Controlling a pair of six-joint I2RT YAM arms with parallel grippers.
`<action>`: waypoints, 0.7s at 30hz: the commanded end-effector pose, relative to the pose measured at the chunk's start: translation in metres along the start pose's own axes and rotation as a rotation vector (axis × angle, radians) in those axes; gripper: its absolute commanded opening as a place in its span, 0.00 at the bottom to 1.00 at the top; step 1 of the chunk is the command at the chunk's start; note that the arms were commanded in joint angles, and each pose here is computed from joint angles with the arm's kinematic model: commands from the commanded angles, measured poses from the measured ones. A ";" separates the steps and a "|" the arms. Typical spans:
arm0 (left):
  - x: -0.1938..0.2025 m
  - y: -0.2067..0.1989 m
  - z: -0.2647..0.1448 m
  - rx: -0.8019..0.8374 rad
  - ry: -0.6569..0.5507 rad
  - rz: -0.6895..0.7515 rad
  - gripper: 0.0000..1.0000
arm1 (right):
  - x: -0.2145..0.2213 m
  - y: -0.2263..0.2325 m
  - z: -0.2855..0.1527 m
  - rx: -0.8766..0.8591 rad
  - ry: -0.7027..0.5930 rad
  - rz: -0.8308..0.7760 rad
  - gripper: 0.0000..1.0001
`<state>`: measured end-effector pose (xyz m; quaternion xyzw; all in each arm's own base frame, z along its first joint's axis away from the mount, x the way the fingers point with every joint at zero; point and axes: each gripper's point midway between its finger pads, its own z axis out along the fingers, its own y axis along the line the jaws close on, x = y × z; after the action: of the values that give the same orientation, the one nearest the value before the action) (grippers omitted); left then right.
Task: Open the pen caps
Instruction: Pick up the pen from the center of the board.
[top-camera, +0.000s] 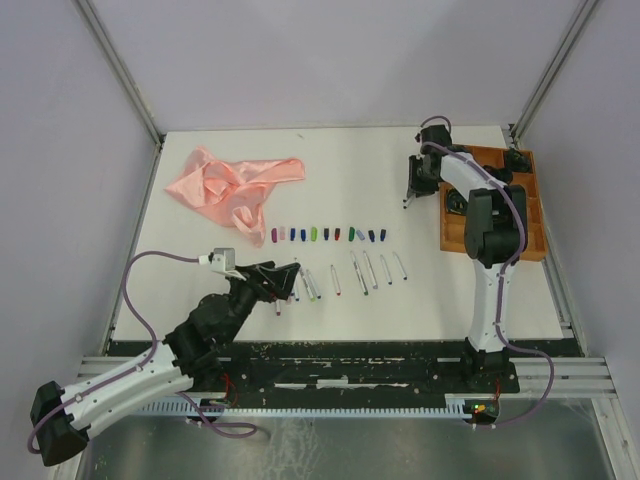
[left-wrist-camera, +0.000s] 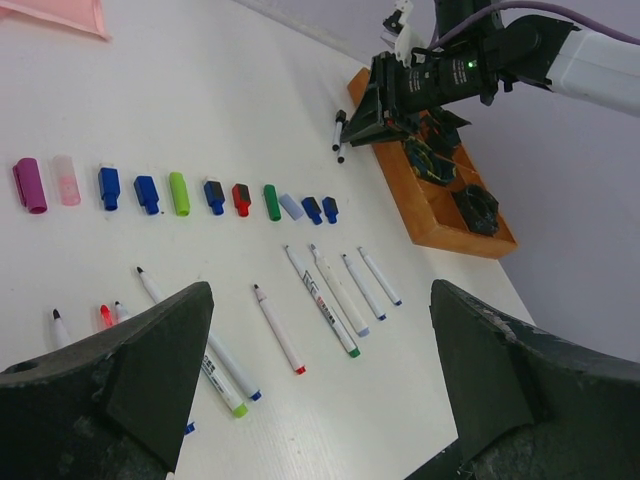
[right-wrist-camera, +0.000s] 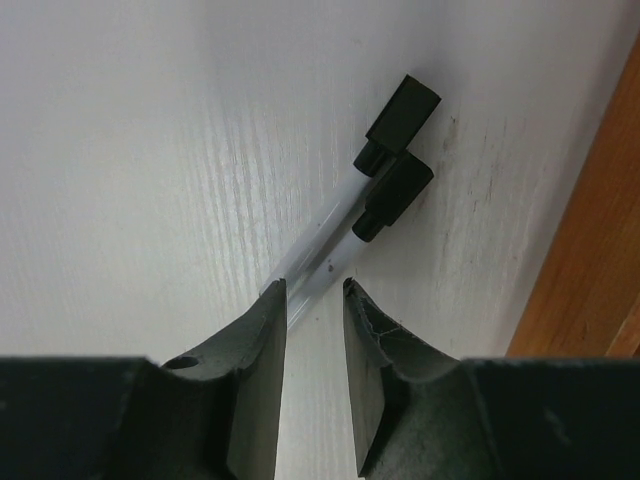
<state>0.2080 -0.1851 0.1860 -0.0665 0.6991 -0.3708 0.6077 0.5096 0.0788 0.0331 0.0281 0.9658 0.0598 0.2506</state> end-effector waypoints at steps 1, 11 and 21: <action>-0.010 0.000 0.002 -0.015 -0.038 -0.021 0.95 | -0.018 0.000 -0.003 0.013 -0.033 0.022 0.35; -0.012 0.001 0.000 -0.017 -0.048 -0.025 0.95 | -0.004 -0.011 -0.002 0.049 -0.012 0.012 0.28; -0.014 0.001 -0.002 -0.012 -0.048 -0.031 0.95 | 0.005 -0.027 -0.004 0.079 0.019 0.001 0.25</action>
<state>0.2077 -0.1804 0.1875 -0.0728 0.6967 -0.3683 0.6113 0.5070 0.0678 0.0232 0.0370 0.9696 0.0452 0.2377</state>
